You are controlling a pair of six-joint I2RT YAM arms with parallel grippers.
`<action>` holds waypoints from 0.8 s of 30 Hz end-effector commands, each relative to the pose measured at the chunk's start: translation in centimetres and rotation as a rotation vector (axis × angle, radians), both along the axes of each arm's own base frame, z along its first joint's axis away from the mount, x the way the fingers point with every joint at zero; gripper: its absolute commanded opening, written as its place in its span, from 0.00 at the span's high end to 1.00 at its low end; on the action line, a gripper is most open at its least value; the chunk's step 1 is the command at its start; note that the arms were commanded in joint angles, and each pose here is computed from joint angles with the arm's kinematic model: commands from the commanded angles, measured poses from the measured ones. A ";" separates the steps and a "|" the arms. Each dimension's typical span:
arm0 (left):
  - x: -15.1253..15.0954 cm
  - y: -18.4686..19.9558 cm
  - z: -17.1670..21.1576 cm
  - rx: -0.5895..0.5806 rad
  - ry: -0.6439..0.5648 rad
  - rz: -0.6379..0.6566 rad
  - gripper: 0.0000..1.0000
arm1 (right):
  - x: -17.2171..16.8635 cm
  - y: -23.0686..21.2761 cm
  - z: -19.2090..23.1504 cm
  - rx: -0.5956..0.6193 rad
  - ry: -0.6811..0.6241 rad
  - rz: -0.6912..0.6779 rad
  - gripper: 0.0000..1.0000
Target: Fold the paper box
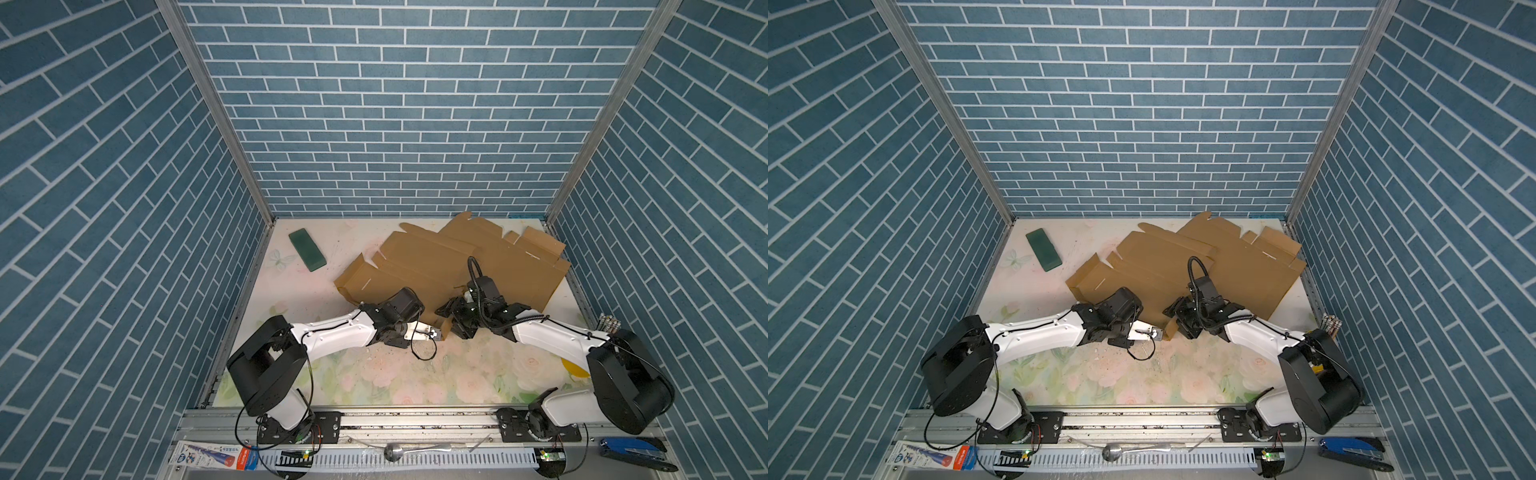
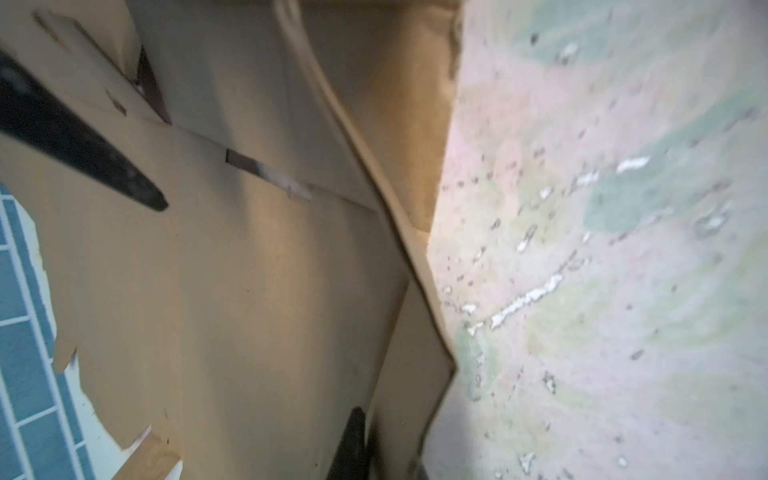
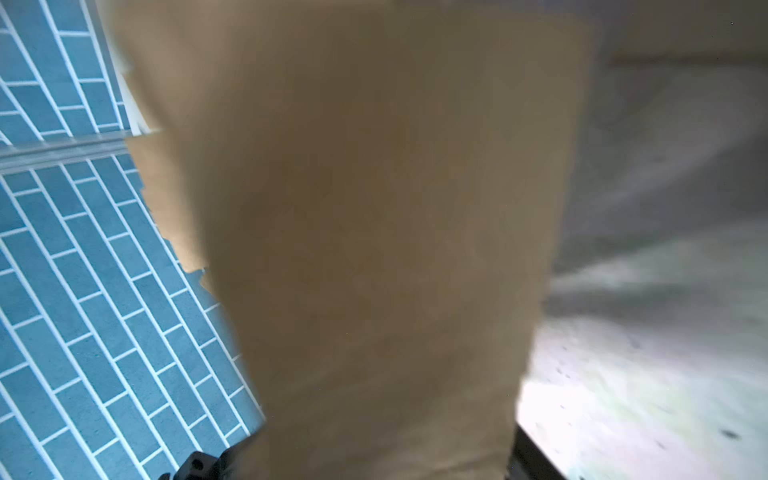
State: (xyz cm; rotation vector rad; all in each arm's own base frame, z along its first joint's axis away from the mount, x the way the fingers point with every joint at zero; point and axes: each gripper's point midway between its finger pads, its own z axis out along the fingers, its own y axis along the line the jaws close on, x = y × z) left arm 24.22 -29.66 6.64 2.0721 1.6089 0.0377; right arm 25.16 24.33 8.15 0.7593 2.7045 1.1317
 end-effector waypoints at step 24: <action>-3.7 -2.6 -3.0 0.164 0.595 0.196 0.91 | 0.9 -7.0 3.4 -0.093 -0.159 0.080 0.30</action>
